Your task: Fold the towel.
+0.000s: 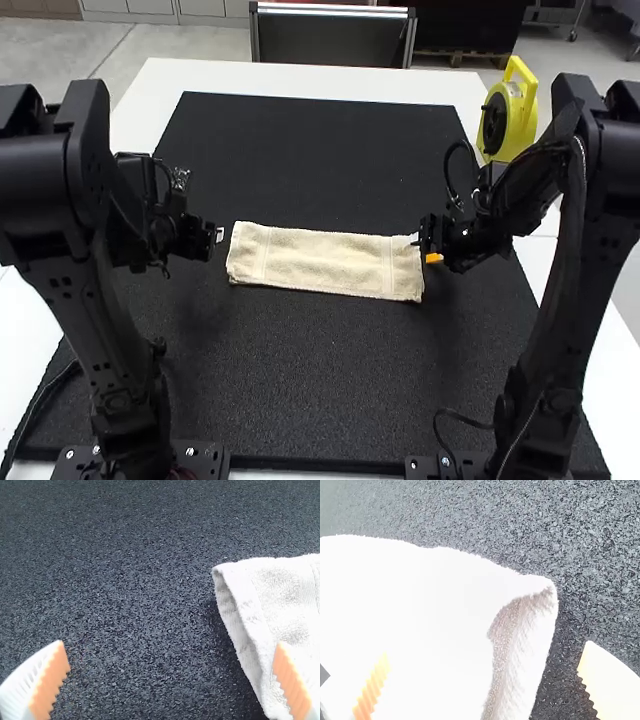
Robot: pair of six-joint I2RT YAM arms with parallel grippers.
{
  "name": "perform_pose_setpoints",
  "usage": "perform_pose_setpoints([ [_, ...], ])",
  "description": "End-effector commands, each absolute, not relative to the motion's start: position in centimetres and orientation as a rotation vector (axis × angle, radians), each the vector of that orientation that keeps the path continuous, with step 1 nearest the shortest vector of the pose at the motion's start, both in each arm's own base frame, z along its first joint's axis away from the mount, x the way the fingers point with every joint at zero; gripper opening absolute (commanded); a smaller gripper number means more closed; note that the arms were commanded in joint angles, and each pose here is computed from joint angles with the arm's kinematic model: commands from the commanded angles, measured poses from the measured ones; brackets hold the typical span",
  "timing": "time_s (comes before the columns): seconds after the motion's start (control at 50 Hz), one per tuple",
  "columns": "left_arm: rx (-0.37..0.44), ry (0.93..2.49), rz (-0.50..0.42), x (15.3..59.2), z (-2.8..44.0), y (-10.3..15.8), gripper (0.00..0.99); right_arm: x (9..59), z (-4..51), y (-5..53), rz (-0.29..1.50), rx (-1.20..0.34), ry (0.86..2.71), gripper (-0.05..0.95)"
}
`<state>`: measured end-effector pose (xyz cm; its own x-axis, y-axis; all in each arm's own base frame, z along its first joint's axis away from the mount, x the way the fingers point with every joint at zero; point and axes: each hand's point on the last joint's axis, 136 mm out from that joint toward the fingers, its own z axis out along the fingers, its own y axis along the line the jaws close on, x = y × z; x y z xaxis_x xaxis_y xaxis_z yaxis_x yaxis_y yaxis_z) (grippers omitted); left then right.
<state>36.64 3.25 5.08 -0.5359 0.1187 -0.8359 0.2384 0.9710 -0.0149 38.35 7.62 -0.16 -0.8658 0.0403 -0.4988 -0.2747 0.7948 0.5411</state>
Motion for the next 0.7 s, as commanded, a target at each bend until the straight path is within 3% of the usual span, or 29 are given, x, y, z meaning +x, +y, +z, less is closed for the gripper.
perform_pose_setpoints([
  [0.0,0.241,2.114,-0.162,36.6,6.0,3.5,0.961,38.1,-1.8,9.0,0.863,-0.205,2.528,0.90],
  [0.52,0.245,2.113,-0.172,36.6,5.9,3.4,0.961,38.0,-1.8,11.3,0.883,-0.259,2.537,0.89],
  [0.64,0.246,2.110,-0.171,36.6,6.1,3.4,0.961,38.2,-1.8,11.1,0.873,-0.255,2.536,0.77],
  [0.68,0.246,2.110,-0.171,36.6,6.1,3.4,0.961,38.2,-1.8,10.9,0.864,-0.251,2.539,0.68],
])
